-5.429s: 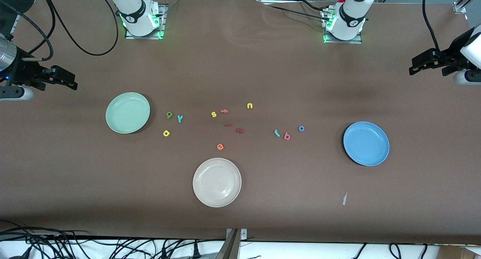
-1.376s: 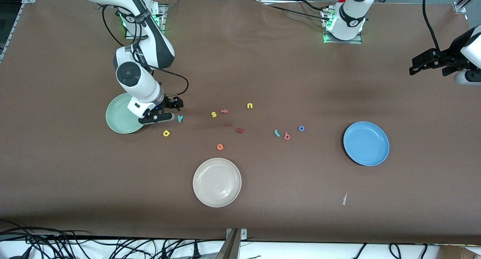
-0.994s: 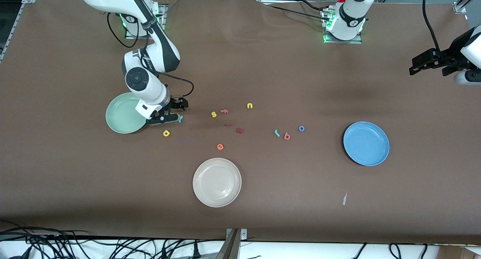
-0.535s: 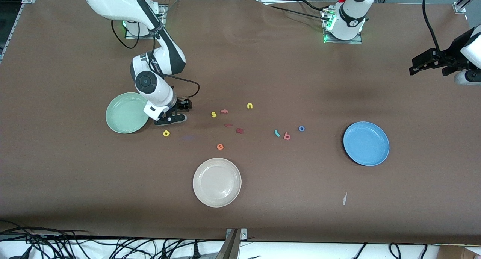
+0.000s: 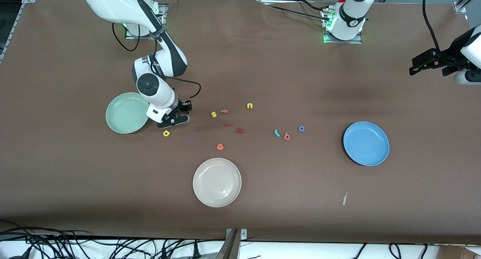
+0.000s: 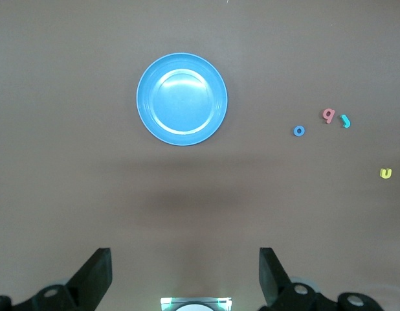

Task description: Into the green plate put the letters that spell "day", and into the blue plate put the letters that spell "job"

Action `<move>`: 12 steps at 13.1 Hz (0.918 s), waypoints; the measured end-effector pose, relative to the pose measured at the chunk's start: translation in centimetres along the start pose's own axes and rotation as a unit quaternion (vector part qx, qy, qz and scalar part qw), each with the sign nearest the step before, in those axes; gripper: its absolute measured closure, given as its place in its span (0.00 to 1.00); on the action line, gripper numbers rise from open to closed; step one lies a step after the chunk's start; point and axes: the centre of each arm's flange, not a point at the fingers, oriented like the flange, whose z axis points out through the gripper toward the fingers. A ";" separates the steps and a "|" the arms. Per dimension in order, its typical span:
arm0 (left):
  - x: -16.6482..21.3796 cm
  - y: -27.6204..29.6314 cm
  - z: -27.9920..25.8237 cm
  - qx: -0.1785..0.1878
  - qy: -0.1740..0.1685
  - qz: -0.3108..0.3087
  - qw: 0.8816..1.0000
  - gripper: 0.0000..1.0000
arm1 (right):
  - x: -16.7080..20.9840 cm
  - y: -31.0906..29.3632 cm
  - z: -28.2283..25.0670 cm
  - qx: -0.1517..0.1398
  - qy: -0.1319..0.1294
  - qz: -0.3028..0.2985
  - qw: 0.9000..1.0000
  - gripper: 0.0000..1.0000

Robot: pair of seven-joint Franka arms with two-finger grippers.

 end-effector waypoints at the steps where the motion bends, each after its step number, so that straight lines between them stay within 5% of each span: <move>1: 0.0 0.1 0.0 0.000 0.000 0.001 1.000 0.00 | 0.0 0.0 0.0 0.000 0.000 -0.003 1.000 0.44; 6: 1.3 2.0 2.0 0.002 -0.016 0.019 1.000 0.00 | 0.0 0.1 0.9 -0.001 -0.007 -0.016 1.000 0.50; 9: 5.1 2.9 8.8 0.001 -0.061 0.027 0.998 0.00 | 0.1 0.2 0.8 -0.001 -0.006 -0.016 1.000 0.67; 12: 7.4 4.9 12.3 0.002 -0.062 0.057 0.996 0.00 | 0.1 0.3 0.8 -0.001 -0.005 -0.016 1.000 0.76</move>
